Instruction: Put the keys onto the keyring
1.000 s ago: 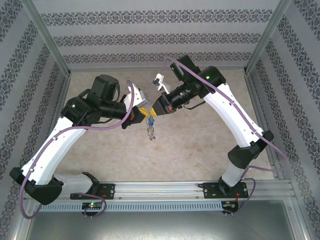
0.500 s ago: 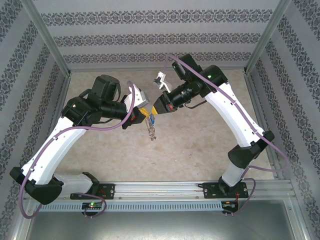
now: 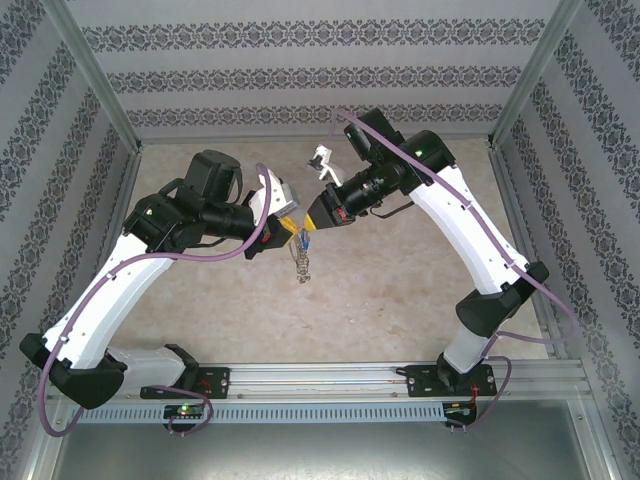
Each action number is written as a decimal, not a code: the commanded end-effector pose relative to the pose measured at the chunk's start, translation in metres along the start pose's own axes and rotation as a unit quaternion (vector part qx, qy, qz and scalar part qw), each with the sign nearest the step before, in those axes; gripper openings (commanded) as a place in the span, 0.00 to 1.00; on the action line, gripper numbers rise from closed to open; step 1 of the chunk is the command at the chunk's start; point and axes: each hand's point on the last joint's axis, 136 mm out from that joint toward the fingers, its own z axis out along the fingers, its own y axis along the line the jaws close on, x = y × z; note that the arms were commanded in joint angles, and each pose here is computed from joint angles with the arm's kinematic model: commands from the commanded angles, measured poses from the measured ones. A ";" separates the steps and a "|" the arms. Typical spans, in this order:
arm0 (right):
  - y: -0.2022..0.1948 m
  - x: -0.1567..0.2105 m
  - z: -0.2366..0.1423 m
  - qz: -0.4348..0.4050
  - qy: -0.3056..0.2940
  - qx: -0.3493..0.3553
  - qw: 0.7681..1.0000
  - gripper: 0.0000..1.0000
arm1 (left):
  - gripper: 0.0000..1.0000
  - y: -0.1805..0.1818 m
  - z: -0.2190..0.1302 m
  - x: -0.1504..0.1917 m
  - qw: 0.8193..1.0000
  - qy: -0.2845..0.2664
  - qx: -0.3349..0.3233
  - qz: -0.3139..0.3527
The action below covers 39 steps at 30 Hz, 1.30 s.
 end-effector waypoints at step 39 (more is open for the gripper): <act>0.009 -0.006 -0.039 -0.080 -0.082 0.045 0.992 0.44 | 0.00 -0.017 -0.017 -0.037 0.997 -0.062 0.019 0.038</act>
